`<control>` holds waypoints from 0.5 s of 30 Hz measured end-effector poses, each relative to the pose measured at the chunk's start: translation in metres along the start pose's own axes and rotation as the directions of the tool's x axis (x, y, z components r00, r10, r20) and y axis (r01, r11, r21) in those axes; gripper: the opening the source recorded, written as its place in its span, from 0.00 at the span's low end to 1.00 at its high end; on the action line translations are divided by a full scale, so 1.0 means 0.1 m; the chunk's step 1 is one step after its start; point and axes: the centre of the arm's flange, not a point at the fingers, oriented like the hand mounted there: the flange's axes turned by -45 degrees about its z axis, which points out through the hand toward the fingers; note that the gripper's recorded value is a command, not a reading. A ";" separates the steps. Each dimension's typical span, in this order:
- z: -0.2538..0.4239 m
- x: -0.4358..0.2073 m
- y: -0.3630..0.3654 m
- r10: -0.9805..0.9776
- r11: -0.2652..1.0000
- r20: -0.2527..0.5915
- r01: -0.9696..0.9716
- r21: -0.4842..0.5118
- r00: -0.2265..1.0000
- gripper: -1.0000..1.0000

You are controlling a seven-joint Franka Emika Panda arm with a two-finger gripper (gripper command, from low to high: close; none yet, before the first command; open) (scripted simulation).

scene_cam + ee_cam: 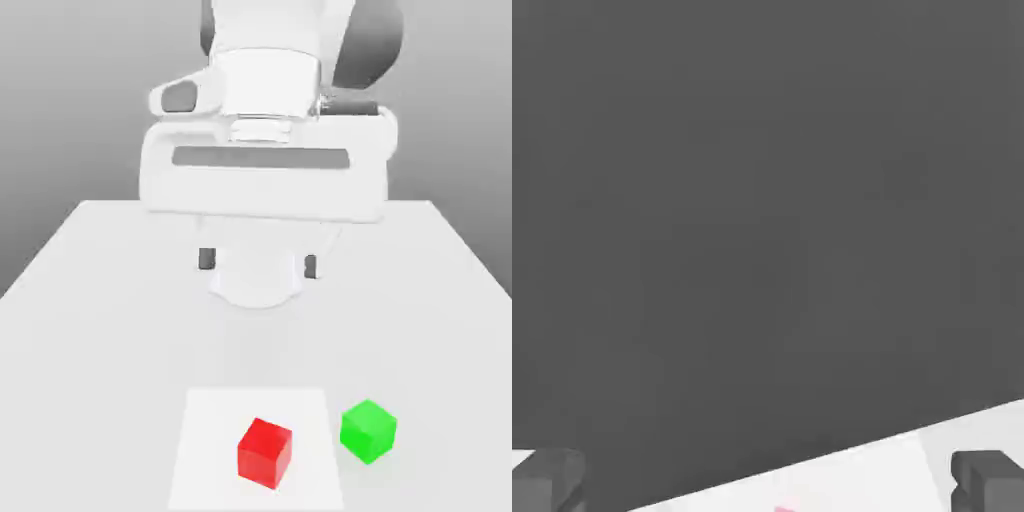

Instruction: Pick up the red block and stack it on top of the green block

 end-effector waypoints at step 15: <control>2.05 -0.86 0.16 0.141 0.989 0.236 -0.125 -0.080 0.962 0.00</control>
